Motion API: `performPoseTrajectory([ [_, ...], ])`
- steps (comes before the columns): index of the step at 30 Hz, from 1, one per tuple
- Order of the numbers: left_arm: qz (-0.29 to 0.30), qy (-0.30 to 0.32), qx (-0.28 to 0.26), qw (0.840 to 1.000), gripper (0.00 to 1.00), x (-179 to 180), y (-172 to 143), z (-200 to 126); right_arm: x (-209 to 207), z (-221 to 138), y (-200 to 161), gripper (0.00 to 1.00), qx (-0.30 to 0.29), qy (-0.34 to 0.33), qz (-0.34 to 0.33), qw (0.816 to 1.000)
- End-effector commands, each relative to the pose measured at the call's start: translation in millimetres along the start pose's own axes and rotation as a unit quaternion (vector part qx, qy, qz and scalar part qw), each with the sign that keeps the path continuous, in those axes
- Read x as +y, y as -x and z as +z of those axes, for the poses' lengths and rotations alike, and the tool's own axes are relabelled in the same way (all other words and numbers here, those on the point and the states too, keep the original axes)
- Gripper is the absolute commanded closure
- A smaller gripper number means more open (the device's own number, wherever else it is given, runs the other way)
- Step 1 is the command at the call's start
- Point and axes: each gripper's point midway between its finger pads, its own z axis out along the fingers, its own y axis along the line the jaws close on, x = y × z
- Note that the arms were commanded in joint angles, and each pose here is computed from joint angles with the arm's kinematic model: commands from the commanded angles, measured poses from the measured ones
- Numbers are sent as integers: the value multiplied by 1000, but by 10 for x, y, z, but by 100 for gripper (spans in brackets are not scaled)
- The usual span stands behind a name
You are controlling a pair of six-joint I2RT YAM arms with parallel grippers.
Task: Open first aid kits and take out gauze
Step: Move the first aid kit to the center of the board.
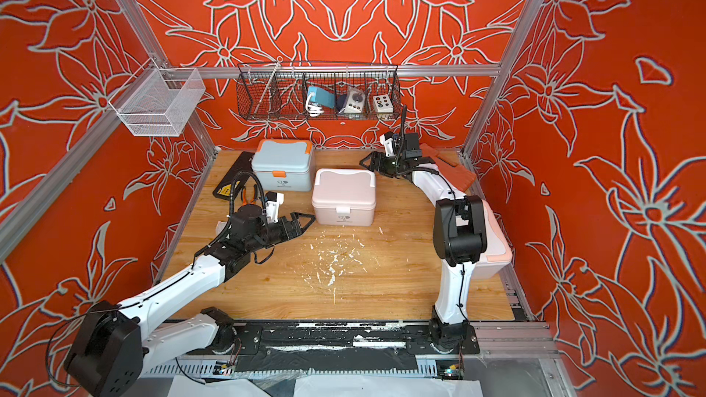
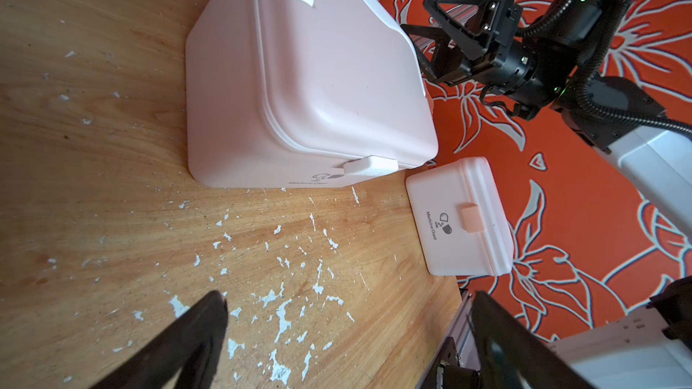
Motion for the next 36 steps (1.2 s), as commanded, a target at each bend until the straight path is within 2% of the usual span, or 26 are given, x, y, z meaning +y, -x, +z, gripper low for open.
performPoseTrajectory([
  [1, 3, -8, -10, 1000, 2, -22, 103, 16, 214, -17, -53, 27, 16, 55, -28, 998],
  [9, -6, 11, -23, 1000, 2, 170, 230, 30, 461, -285, -762, 36, 56, 86, -36, 994],
  [13, -7, 14, -23, 1000, 2, 212, 254, 38, 531, -441, -1288, 36, 98, 60, -36, 993],
  [16, -7, 22, -19, 1000, 2, 276, 232, 48, 625, -619, -1507, 35, 100, 47, -37, 993],
  [19, -7, 23, -18, 1000, 2, 292, 233, 50, 658, -798, -1439, 29, 82, 7, -38, 996],
  [22, -4, 29, -27, 999, 2, 303, 285, 48, 722, -858, -1215, 24, 58, -13, -49, 997],
  [26, -5, 28, -29, 999, 2, 299, 356, 109, 682, -718, -949, 16, 60, -27, -55, 996],
  [28, -6, 26, -24, 999, 3, 293, 389, 165, 671, -605, -853, 8, 66, -22, -57, 996],
  [32, -6, 11, -11, 1000, 3, 250, 445, 282, 757, -297, -845, 7, 98, -2, -79, 992],
  [36, -13, -11, 14, 1000, 4, 205, 431, 412, 882, -22, -1130, 11, 158, 13, -95, 983],
])
